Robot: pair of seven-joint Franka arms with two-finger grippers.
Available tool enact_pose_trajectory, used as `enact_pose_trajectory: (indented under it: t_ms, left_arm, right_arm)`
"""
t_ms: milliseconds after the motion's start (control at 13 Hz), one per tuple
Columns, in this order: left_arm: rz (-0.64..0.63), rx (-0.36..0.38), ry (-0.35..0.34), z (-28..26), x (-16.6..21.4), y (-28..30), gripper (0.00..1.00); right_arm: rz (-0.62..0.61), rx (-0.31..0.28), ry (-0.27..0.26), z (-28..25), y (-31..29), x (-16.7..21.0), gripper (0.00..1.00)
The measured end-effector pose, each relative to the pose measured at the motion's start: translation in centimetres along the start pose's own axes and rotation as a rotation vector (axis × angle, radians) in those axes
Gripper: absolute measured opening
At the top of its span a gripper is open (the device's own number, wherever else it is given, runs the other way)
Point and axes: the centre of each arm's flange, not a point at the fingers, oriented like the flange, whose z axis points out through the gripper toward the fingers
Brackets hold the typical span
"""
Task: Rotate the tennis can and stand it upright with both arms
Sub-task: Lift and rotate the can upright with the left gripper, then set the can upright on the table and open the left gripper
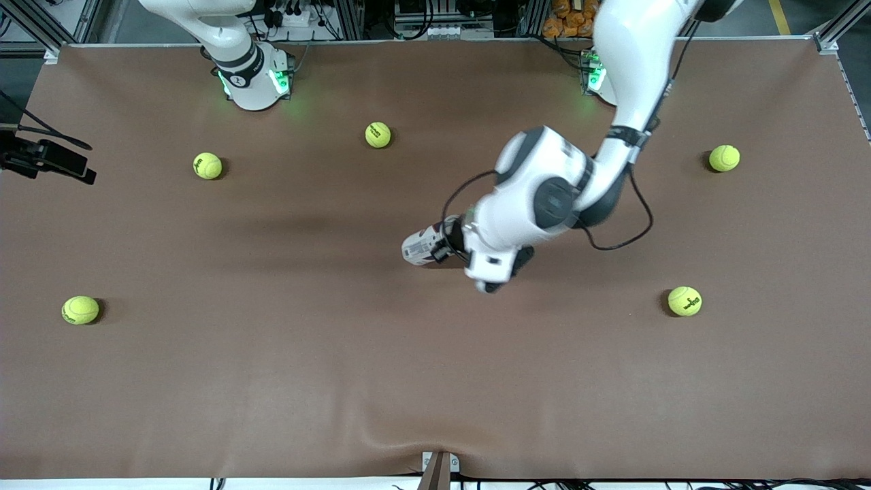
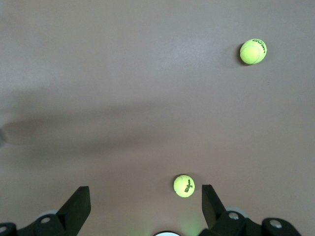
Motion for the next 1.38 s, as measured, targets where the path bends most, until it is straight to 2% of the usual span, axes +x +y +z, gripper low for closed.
enact_pose_trajectory:
  t_ms: [77, 231, 308, 615, 1000, 1385]
  left_arm:
    - [0.016, 0.021, 0.048, 0.6, -2.4, 0.5, 0.05]
    - [0.047, 0.041, 0.085, 1.7, -5.9, 1.1, 0.05]
    - [0.065, 0.051, 0.096, 2.1, -6.9, 1.1, 0.05]
    - [0.174, 0.13, 0.216, 4.3, -10.0, 1.0, 0.05]
    - [0.231, 0.145, 0.316, 3.5, -10.6, 1.5, 0.05]
    - [0.26, 0.161, 0.328, 5.1, -11.6, 1.7, 0.05]
  right_arm:
    - [0.001, 0.0, 0.001, 0.0, 0.0, 0.0, 1.0]
    - [0.001, 0.0, 0.001, 0.0, 0.1, 0.0, 1.0]
    - [0.002, 0.0, 0.001, 0.0, 0.1, 0.0, 1.0]
    - [0.002, 0.0, 0.001, 0.0, 0.1, 0.0, 1.0]
    - [0.002, 0.0, 0.001, 0.0, 0.1, 0.0, 1.0]
    - [0.001, 0.002, 0.034, -0.3, 0.1, 0.4, 1.0]
